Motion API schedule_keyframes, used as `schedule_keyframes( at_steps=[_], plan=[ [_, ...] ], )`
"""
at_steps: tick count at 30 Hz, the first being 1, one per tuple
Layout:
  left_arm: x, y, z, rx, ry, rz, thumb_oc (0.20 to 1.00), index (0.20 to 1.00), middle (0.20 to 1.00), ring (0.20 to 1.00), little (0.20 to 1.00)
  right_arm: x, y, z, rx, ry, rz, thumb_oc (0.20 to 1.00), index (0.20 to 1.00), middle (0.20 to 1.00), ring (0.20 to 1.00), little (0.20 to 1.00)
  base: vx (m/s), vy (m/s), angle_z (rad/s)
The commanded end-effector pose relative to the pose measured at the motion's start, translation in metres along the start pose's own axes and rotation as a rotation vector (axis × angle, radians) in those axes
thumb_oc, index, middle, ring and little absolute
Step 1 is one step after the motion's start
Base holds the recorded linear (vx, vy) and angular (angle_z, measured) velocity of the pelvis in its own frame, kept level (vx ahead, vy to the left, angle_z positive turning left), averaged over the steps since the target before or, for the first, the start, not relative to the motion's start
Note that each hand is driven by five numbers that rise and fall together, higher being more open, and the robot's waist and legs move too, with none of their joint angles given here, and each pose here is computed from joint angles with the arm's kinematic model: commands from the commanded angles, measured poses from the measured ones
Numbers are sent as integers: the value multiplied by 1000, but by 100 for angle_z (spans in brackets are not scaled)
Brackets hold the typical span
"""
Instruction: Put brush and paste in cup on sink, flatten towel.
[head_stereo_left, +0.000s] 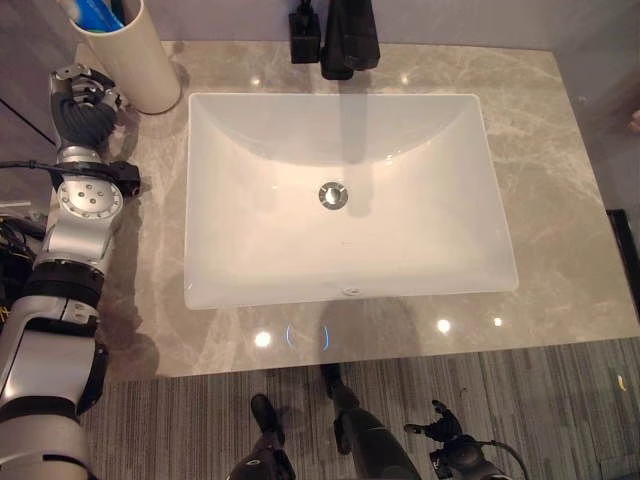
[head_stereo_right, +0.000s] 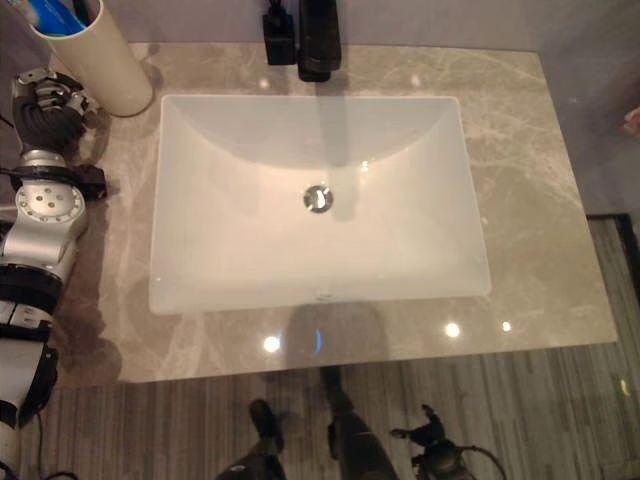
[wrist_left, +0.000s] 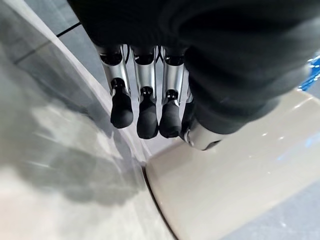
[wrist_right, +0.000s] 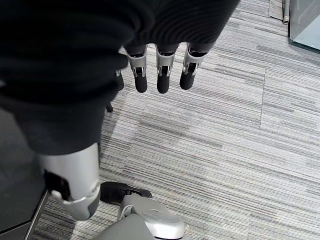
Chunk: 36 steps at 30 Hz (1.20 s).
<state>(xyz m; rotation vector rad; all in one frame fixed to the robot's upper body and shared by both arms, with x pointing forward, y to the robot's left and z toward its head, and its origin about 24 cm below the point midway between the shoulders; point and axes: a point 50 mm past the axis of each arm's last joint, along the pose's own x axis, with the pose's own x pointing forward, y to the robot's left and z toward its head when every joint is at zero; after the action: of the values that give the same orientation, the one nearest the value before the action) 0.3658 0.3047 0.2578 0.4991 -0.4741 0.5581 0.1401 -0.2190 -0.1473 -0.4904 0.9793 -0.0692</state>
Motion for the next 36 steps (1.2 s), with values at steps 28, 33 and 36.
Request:
schedule_keyframes(
  at_steps=[28, 33, 36],
  plan=[
    [9, -17, 21, 5, -52, -27, 200, 200, 200, 200, 200, -4, 1, -6, -10, -30, 10, 1000, 1000, 1000, 1000, 1000, 14, -7, -3],
    [13, -17, 25, 7, -58, -23, 200, 200, 200, 200, 200, -4, -1, -6, -10, -36, 8, 1000, 1000, 1000, 1000, 1000, -2, -23, -4],
    [15, -19, 28, 4, -61, -23, 200, 200, 200, 200, 200, -5, -1, -9, -16, -33, 11, 1000, 1000, 1000, 1000, 1000, -6, -46, -15]
  ],
)
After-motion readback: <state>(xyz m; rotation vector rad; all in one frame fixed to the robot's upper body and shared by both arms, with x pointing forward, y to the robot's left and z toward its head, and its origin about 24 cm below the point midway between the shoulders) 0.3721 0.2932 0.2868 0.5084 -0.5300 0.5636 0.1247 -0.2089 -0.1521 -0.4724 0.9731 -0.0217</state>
